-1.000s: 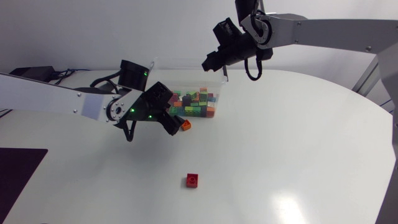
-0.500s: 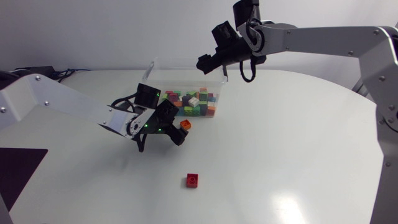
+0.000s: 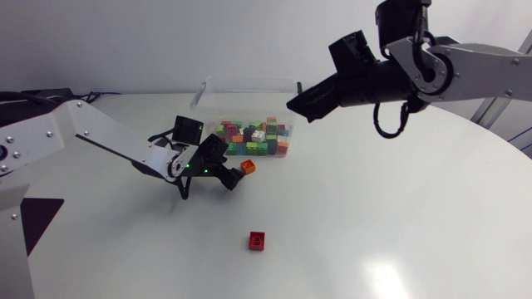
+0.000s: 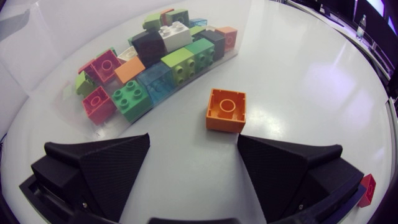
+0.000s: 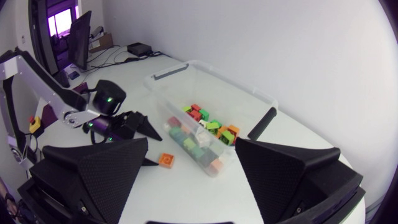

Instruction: Place the duplo bricks in the container

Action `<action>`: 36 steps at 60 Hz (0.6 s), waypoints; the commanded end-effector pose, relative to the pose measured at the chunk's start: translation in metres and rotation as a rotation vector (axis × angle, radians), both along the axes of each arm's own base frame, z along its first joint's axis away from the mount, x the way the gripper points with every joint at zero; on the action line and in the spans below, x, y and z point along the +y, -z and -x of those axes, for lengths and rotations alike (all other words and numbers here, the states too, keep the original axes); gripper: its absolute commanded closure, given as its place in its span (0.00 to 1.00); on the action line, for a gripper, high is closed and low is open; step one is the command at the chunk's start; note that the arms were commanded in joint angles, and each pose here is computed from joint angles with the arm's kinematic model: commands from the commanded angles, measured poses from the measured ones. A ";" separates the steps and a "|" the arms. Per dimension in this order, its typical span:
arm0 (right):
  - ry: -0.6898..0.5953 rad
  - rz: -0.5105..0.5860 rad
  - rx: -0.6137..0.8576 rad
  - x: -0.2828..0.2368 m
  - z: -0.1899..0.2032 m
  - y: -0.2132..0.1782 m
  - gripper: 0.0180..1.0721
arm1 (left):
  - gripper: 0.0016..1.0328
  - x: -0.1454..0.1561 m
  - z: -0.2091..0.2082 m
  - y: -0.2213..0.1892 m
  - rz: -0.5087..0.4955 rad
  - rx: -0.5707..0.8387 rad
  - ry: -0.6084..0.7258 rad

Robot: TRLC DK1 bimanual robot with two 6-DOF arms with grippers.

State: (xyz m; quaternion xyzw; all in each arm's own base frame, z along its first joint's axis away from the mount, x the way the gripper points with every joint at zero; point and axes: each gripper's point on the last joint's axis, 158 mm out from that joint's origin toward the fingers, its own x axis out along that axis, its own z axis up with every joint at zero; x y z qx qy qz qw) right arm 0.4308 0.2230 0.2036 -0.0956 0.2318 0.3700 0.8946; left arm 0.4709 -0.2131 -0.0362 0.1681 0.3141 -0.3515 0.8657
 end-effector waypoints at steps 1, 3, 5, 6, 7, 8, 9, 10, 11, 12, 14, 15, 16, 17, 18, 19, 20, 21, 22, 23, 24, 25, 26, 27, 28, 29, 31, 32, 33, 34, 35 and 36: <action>-0.019 0.012 0.026 -0.006 0.024 0.010 0.03 | 0.05 -0.003 -0.007 0.002 0.033 0.001 0.007; -0.024 0.019 0.041 -0.009 0.034 0.016 0.03 | 0.05 -0.004 -0.008 0.001 0.049 0.006 0.017; -0.029 0.023 0.049 -0.010 0.039 0.019 0.03 | 0.05 -0.007 -0.007 0.001 0.066 0.013 0.029; -0.029 0.027 0.056 -0.011 0.042 0.022 0.03 | 0.05 -0.007 -0.006 0.000 0.067 0.014 0.030; -0.035 0.032 0.065 -0.011 0.045 0.026 0.03 | 0.05 -0.008 -0.006 0.000 0.069 0.014 0.035; -0.038 0.038 0.074 -0.012 0.048 0.030 0.03 | 0.05 -0.008 -0.006 0.000 0.070 0.014 0.036; -0.044 0.044 0.080 -0.012 0.052 0.033 0.03 | 0.05 -0.009 -0.006 0.000 0.073 0.015 0.039; -0.049 0.050 0.087 -0.011 0.055 0.037 0.03 | 0.05 -0.010 -0.005 0.001 0.076 0.018 0.042; -0.055 0.057 0.097 -0.011 0.059 0.042 0.03 | 0.05 -0.010 -0.005 0.002 0.075 0.019 0.042; -0.058 0.060 0.107 -0.011 0.063 0.047 0.03 | 0.05 -0.012 -0.005 0.000 0.083 0.019 0.048; -0.064 0.069 0.125 -0.012 0.069 0.056 0.03 | 0.05 -0.013 -0.005 0.000 0.093 0.021 0.056; -0.067 0.072 0.130 -0.012 0.071 0.059 0.03 | 0.05 -0.014 -0.006 0.000 0.094 0.021 0.057; -0.071 0.077 0.138 -0.012 0.074 0.063 0.03 | 0.05 -0.014 -0.005 0.001 0.094 0.023 0.058; -0.079 0.082 0.147 -0.010 0.077 0.067 0.03 | 0.05 -0.015 -0.006 0.000 0.095 0.022 0.059; -0.087 0.089 0.153 -0.010 0.080 0.071 0.03 | 0.05 -0.017 -0.005 0.001 0.097 0.024 0.065; -0.093 0.096 0.161 -0.009 0.083 0.075 0.03 | 0.05 -0.018 -0.004 0.001 0.098 0.025 0.069; -0.100 0.101 0.168 -0.008 0.086 0.078 0.03 | 0.05 -0.019 -0.004 0.001 0.099 0.026 0.069; -0.108 0.105 0.171 -0.007 0.089 0.080 0.03 | 0.05 -0.020 -0.004 0.001 0.099 0.026 0.071; -0.125 0.114 0.176 -0.004 0.094 0.084 0.03 | 0.05 -0.022 -0.004 0.002 0.098 0.026 0.074; -0.137 0.125 0.183 -0.002 0.097 0.088 0.03 | 0.05 -0.023 -0.004 0.002 0.098 0.026 0.075; -0.142 0.130 0.186 -0.002 0.099 0.089 0.03 | 0.05 -0.023 -0.004 0.002 0.098 0.026 0.075; -0.164 0.147 0.196 0.000 0.104 0.095 0.03 | 0.05 -0.025 -0.004 0.003 0.099 0.026 0.080; -0.178 0.157 0.197 0.002 0.107 0.097 0.03 | 0.05 -0.025 -0.003 0.004 0.099 0.028 0.081; -0.190 0.166 0.203 0.003 0.110 0.100 0.03 | 0.05 -0.027 -0.003 0.004 0.099 0.028 0.086; -0.208 0.175 0.205 0.006 0.114 0.103 0.03 | 0.05 -0.028 -0.003 0.004 0.100 0.028 0.089; -0.219 0.182 0.207 0.007 0.116 0.105 0.03 | 0.05 -0.029 -0.003 0.004 0.102 0.027 0.092; -0.247 0.200 0.217 0.010 0.121 0.110 0.03 | 0.05 -0.032 -0.002 0.003 0.102 0.024 0.096; -0.262 0.209 0.222 0.011 0.124 0.113 0.04 | 0.05 -0.032 -0.002 0.004 0.103 0.026 0.097; -0.292 0.229 0.232 0.014 0.129 0.118 0.04 | 0.05 -0.033 -0.002 0.003 0.104 0.025 0.100; -0.304 0.239 0.237 0.015 0.132 0.121 0.04 | 0.05 -0.035 -0.003 0.002 0.106 0.021 0.105; -0.324 0.251 0.241 0.017 0.135 0.126 0.04 | 0.06 -0.037 -0.002 0.001 0.109 0.021 0.108; -0.333 0.259 0.244 0.017 0.136 0.128 0.04 | 0.06 -0.039 -0.002 0.001 0.109 0.020 0.111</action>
